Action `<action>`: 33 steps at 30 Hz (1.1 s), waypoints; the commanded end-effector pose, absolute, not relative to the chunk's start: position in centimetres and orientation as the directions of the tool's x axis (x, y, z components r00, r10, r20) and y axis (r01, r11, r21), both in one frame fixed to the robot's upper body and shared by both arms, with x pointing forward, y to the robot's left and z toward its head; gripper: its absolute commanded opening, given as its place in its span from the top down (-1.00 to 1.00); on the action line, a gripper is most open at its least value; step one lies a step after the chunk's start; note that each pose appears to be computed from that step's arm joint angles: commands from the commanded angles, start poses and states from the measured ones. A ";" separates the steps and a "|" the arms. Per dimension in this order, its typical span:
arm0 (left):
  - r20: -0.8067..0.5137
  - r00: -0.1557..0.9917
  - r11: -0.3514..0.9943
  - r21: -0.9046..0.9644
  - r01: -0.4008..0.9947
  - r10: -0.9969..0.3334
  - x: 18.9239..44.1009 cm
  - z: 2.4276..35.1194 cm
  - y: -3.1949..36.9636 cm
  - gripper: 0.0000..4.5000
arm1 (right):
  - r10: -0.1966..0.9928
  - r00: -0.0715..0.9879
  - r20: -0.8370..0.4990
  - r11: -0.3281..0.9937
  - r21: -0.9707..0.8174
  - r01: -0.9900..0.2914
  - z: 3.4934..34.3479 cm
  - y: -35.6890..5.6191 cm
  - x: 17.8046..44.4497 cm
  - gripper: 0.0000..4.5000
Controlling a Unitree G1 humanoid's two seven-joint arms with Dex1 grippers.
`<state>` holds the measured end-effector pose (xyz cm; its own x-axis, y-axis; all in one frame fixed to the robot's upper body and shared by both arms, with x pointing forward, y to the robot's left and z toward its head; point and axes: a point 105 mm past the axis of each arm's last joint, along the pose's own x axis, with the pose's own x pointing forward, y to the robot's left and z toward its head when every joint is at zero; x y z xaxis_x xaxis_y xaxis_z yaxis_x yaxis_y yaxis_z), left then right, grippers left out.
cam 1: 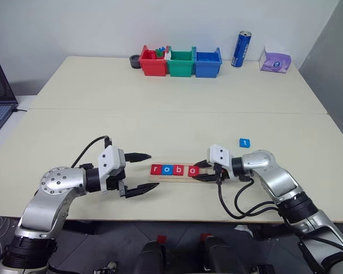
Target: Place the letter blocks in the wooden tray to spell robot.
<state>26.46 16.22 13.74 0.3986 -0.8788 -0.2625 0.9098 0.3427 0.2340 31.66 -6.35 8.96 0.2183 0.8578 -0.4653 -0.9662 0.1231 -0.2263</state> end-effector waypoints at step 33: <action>-0.239 0.378 0.314 0.267 0.911 -0.894 26.8 15.2 15.5 -1.00 | 0.853 0.270 -0.446 0.168 -0.255 -0.952 10.7 -9.4 32.0 0.08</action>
